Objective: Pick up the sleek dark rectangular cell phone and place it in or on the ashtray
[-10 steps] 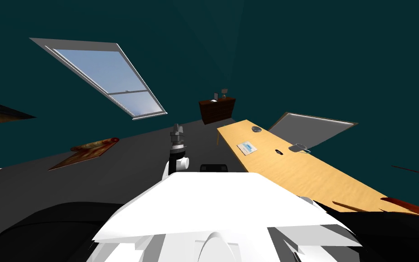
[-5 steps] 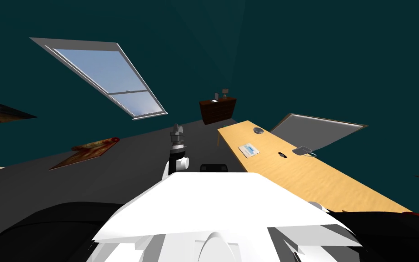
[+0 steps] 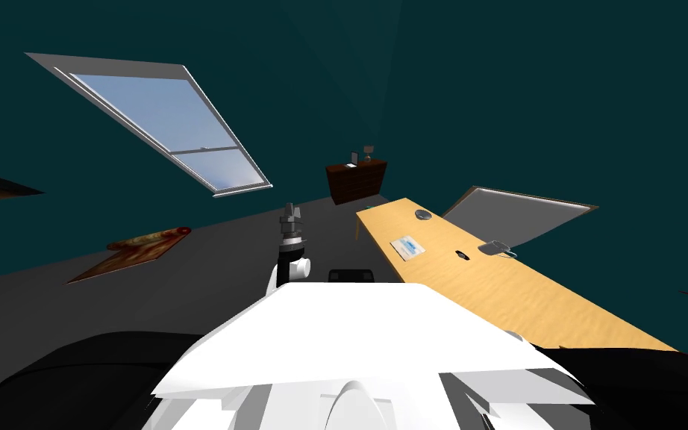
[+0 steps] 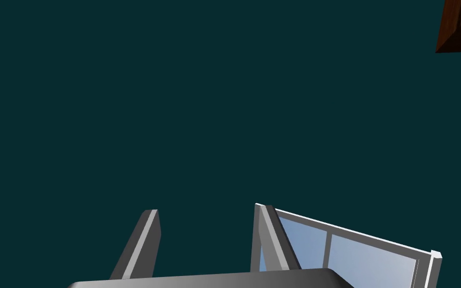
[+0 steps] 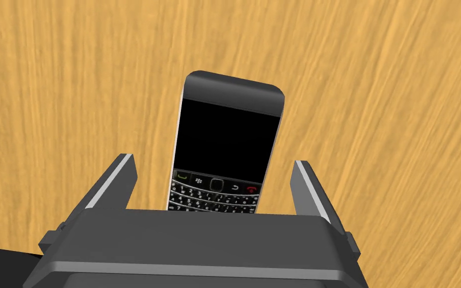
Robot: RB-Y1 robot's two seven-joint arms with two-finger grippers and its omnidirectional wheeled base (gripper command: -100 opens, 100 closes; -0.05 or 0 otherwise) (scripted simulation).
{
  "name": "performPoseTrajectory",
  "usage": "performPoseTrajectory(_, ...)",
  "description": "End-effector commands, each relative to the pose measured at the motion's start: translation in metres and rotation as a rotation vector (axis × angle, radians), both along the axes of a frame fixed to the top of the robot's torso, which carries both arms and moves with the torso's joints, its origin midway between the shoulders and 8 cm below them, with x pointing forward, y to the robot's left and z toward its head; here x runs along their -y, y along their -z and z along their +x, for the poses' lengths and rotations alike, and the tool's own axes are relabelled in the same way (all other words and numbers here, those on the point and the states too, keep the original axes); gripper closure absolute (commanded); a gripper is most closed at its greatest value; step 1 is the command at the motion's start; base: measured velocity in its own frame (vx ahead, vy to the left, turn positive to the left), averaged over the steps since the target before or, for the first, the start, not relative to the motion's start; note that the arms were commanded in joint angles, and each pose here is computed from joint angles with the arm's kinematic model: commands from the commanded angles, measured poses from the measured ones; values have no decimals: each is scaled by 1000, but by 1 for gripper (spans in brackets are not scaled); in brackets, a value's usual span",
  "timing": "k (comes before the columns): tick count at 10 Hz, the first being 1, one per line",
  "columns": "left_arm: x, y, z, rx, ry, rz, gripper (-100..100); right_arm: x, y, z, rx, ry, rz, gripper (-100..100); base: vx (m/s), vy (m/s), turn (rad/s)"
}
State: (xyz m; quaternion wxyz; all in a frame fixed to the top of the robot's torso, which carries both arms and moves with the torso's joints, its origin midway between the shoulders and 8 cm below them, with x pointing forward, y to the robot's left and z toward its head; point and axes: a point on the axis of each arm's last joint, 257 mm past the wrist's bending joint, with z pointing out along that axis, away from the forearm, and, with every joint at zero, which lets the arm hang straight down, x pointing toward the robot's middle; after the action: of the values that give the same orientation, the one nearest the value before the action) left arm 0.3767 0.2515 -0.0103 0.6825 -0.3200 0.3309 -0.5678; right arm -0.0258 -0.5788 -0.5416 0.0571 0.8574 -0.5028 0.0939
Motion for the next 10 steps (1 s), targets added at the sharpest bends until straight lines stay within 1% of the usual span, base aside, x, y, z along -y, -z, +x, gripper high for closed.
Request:
performPoseTrajectory(1, 0, 0, 0, 0, 0, 0, 0, -5, 8, 1, 0, -8, -2, -100, 31, -63, -23)
performPoseTrajectory(2, 0, 0, 0, 0, 0, 0, 0, -3, 5, 1, 0, -4, -1, -100, 12, -24, 0)
performPoseTrajectory(3, 0, 0, 0, 0, 0, 0, 0, -3, 5, 1, 1, -6, -2, 100, 1, -6, -5)
performPoseTrajectory(7, 0, 0, 0, 0, 0, 0, 0, -3, 5, 1, 1, -4, -2, 100, 0, 0, 0)
performPoseTrajectory(8, 0, 0, 0, 0, 0, 0, 0, -3, 5, 1, 1, -5, -2, 0, 0, 0, 0)
performPoseTrajectory(9, 0, 0, 0, 0, 0, 0, 0, 6, -7, -1, 0, 3, -2, 100, -31, 59, 78)
performPoseTrajectory(10, 0, 0, 0, 0, 0, 0, 0, 3, -2, 0, 1, -1, -5, 100, -19, 33, 17)
